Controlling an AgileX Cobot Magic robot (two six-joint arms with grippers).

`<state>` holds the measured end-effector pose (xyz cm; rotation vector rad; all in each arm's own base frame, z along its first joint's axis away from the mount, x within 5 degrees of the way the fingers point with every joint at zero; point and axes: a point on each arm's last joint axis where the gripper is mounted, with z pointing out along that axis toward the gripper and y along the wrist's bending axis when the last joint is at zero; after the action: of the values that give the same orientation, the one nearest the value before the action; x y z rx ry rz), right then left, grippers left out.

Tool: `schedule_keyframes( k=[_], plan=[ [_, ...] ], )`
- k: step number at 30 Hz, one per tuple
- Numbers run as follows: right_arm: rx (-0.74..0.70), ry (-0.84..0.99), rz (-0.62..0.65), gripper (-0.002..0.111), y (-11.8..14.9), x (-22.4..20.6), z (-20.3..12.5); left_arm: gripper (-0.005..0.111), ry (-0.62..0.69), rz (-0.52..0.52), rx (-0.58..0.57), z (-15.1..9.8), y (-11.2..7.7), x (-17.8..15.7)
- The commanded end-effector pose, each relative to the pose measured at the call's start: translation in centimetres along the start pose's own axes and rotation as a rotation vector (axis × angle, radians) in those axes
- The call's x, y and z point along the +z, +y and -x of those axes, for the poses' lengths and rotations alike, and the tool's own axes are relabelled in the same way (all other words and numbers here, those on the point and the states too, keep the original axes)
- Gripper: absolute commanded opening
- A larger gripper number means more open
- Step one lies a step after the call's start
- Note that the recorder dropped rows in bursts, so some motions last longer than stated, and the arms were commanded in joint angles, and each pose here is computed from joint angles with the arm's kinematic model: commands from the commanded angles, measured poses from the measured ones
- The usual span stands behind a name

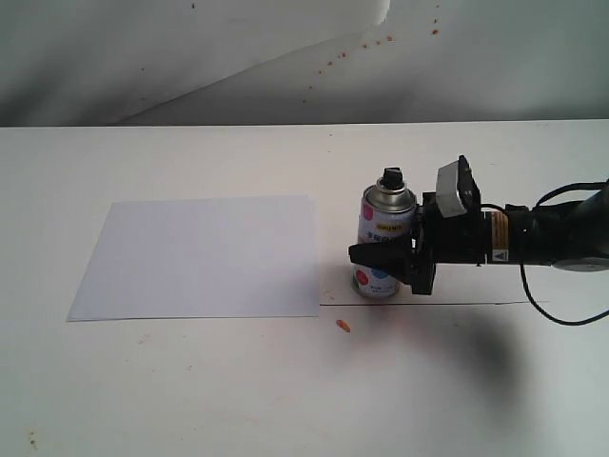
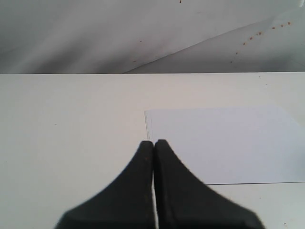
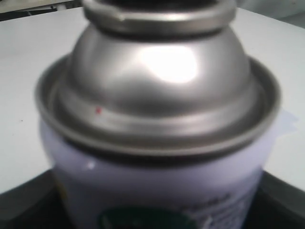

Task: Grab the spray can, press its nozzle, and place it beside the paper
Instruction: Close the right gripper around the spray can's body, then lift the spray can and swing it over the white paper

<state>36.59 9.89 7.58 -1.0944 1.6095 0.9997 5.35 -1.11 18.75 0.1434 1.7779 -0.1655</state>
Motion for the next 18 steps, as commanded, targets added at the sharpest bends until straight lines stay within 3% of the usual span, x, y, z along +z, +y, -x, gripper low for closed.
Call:
schedule_keyframes(
  k=[1,6,13,18],
  plan=[
    [0.001,-0.003,0.005,0.000,0.0,0.0,0.2,0.000,-0.013,0.003,-0.006,0.0,0.0,0.0],
    [-0.023,-0.021,-0.018,0.000,0.2,-0.6,3.5,0.000,-0.013,0.003,-0.002,0.0,0.0,0.0],
    [-0.212,0.160,-0.280,0.000,1.5,-0.9,11.5,0.000,-0.013,0.003,-0.002,0.0,0.0,0.0],
    [-0.275,0.222,-0.349,0.000,3.0,1.8,15.4,0.000,-0.013,0.003,-0.006,0.0,0.0,0.0]
  ],
)
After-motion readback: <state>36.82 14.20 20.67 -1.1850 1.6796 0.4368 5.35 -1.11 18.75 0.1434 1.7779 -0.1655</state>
